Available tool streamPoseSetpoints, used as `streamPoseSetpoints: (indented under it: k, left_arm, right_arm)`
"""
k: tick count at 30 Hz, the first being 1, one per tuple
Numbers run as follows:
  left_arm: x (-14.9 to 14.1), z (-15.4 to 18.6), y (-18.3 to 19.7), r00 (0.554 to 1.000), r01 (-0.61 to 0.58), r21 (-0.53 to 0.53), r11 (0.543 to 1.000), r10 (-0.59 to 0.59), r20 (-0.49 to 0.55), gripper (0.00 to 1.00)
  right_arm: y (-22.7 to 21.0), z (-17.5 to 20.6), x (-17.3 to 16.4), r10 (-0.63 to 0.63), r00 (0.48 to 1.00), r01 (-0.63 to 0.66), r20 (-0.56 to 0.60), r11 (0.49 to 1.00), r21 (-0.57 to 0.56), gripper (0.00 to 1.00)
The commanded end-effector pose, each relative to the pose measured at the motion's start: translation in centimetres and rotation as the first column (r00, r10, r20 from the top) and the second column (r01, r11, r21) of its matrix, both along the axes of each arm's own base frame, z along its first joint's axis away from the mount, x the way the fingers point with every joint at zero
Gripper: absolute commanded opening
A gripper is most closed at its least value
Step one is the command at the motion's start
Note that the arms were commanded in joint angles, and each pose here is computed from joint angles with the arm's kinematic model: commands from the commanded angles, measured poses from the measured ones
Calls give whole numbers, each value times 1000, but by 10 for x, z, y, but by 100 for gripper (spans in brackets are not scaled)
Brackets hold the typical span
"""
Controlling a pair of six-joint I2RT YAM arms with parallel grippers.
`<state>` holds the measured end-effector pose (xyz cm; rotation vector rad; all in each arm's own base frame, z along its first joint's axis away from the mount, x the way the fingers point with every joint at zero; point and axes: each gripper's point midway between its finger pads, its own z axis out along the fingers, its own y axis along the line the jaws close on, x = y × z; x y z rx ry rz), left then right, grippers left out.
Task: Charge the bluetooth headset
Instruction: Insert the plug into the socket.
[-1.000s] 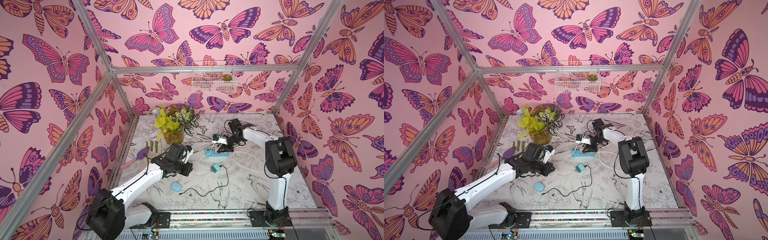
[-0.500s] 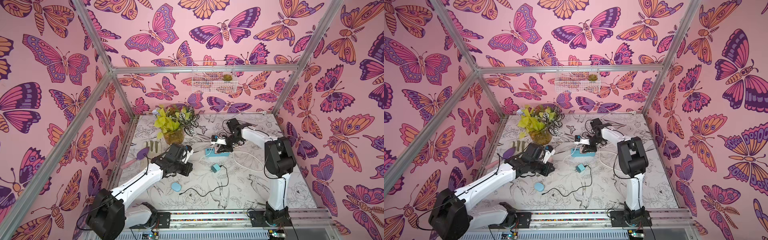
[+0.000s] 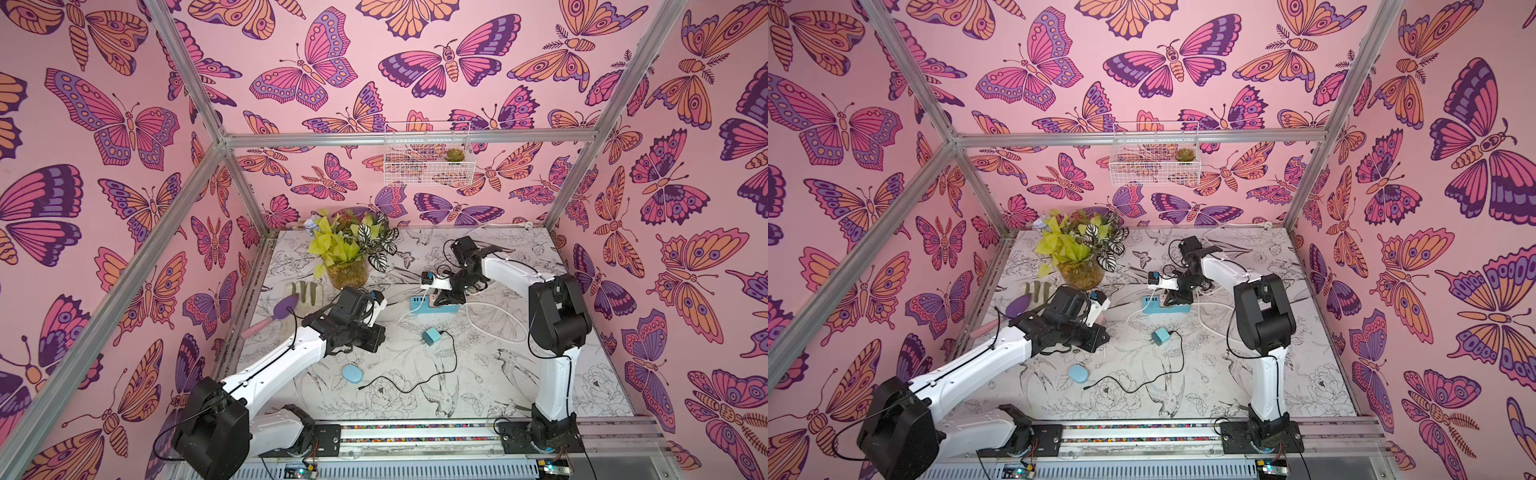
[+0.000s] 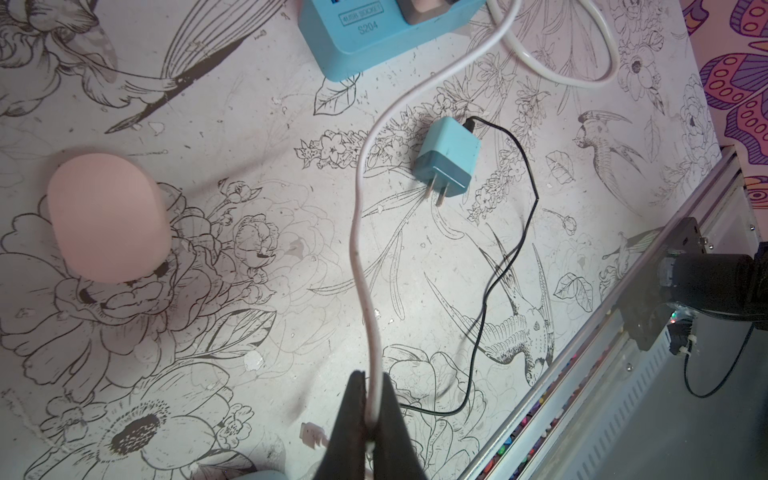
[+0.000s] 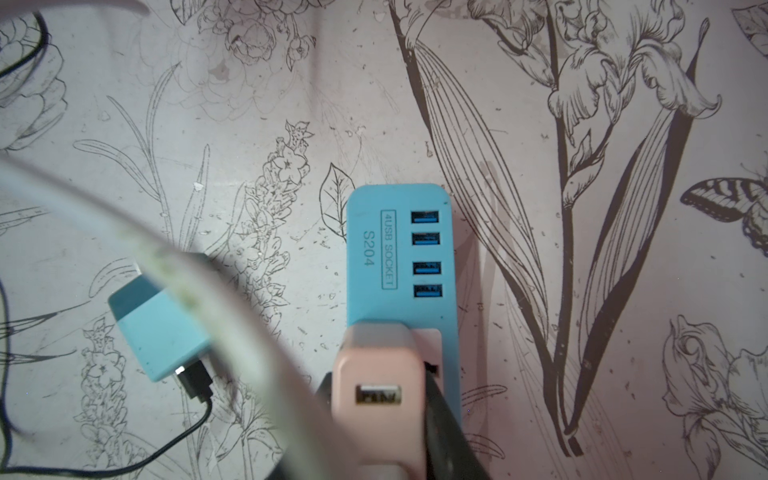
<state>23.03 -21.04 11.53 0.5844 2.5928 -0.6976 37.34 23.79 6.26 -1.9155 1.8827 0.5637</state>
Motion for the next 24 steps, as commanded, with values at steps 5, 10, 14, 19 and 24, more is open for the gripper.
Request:
streamPoseSetpoints:
  k: [5, 10, 14, 19, 24]
  left_arm:
    - [0, 1, 1, 1000, 0, -19, 1000, 0, 3, 0]
    - [-1, 1, 0, 1000, 2, -20, 1000, -2, 2, 0]
    - [-2, 2, 1, 1000, -1, -21, 1000, 1, 2, 0]
    - [-2, 1, 2, 1000, -5, -20, 1000, 5, 6, 0]
    - [-2, 0, 1, 1000, -5, -18, 1000, 5, -2, 0]
  right_arm:
    - [-24, -75, -28, 15, 992, -44, -123, 969, -243, 0]
    - [-23, -77, -27, 9, 993, -38, -118, 967, -251, 0]
    - [-22, -75, -27, 8, 993, -37, -117, 968, -249, 0]
    - [-13, -58, -21, -7, 995, -13, -98, 979, -201, 0]
    - [-2, -32, -11, -33, 998, 24, -60, 989, -143, 16]
